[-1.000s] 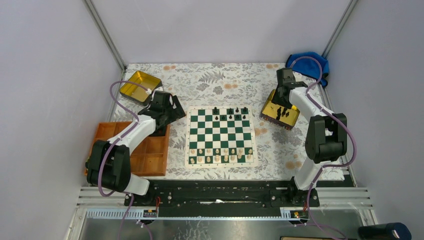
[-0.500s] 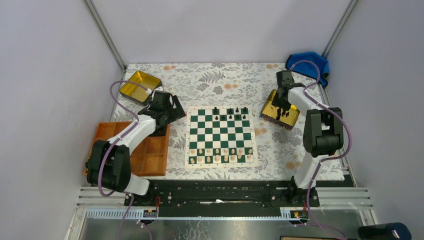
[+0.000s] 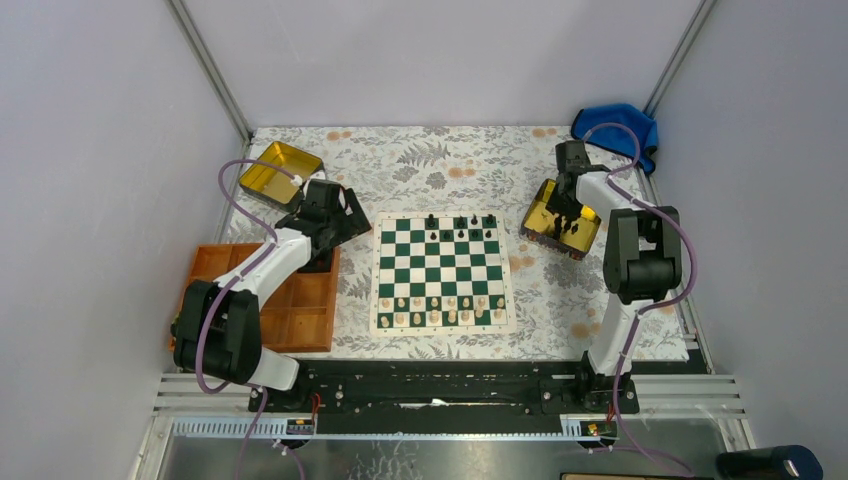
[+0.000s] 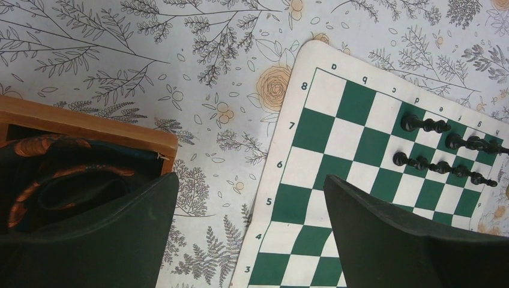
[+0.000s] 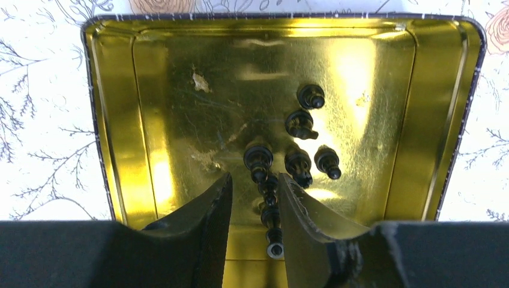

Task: Set up the chess pieces on the board
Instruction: Pick up the chess piece from the storage box.

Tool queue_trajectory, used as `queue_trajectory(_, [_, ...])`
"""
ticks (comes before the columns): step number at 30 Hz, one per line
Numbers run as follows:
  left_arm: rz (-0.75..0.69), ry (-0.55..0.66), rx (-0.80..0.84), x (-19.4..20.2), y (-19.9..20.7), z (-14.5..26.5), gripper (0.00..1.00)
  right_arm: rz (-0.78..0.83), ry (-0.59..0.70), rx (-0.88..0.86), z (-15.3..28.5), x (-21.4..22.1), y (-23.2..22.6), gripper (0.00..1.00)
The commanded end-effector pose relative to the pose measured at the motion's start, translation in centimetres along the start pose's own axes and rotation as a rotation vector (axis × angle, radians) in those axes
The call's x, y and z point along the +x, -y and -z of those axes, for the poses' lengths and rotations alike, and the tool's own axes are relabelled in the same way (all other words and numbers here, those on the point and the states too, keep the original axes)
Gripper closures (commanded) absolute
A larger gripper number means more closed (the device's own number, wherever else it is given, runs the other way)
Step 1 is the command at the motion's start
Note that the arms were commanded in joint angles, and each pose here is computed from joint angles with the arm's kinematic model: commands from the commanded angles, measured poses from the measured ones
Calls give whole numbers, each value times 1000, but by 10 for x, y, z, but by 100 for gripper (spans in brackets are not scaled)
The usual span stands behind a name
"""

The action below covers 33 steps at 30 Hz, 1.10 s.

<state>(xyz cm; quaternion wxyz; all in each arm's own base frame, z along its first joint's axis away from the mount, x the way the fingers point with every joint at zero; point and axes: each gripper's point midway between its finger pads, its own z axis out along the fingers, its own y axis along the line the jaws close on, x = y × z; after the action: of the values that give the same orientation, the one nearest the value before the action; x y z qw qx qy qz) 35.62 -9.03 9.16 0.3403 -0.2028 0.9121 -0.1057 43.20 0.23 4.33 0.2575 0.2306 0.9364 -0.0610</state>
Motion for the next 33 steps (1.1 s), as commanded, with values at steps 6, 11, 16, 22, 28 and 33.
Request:
queue_trajectory(6, [-20, 27, -22, -12, 1, 2, 1, -26, 29, -31, -4, -21, -10, 61])
queue_trajectory(11, [-21, 24, -26, -12, 0, 1, 1, -24, 18, -30, -9, -18, -10, 64])
queue_trajectory(16, [-26, 21, -28, -11, 0, 0, 1, -20, 16, -21, -11, -17, -8, 74])
queue_trajectory(22, [-30, 19, -35, -9, -3, 1, 1, -17, 26, -12, -8, -18, -5, 91])
queue_trajectory(28, [-31, 25, -33, -10, -3, 2, 1, -10, 57, -24, 3, -28, -5, 100])
queue_trajectory(33, [-30, 28, -31, -10, -3, 3, 1, -11, 99, -49, 20, -41, -8, 100])
